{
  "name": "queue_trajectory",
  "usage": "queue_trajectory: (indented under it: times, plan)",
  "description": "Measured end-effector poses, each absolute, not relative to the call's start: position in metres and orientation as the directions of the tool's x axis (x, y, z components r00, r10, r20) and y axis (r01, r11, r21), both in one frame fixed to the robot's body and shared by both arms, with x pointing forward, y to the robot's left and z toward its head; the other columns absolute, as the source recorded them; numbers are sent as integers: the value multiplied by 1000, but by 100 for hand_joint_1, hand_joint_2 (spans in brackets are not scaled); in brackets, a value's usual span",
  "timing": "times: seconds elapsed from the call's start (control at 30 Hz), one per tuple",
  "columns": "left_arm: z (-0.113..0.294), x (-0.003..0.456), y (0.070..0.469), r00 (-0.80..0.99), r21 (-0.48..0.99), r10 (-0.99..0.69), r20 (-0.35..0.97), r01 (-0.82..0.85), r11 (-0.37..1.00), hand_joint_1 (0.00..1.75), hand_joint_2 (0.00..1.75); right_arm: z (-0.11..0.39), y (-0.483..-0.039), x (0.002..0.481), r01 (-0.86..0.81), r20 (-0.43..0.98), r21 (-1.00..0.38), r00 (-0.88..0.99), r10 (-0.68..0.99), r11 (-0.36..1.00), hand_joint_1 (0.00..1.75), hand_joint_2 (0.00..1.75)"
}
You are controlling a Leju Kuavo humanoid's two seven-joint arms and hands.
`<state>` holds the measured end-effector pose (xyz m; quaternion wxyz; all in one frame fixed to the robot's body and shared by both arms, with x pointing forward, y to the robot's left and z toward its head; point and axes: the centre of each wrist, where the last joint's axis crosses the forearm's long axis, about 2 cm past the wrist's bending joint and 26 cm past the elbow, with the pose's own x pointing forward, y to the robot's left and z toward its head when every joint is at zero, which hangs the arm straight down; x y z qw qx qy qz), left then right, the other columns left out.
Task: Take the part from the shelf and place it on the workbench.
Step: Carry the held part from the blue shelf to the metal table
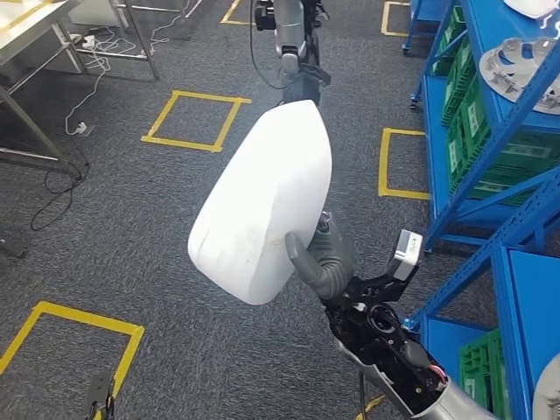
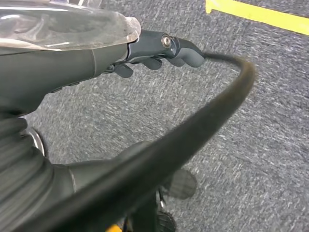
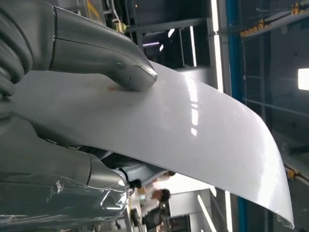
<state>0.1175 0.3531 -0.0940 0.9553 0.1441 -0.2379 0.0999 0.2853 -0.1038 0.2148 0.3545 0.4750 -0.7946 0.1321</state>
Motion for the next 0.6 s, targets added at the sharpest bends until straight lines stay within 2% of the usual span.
queue_trajectory:
  times: [0.6]
  plan:
    - [-94,124,339,864,198,116,490,-239,951,0,175,208,-111,284,-836,701,137,-297,-648,531,175,175]
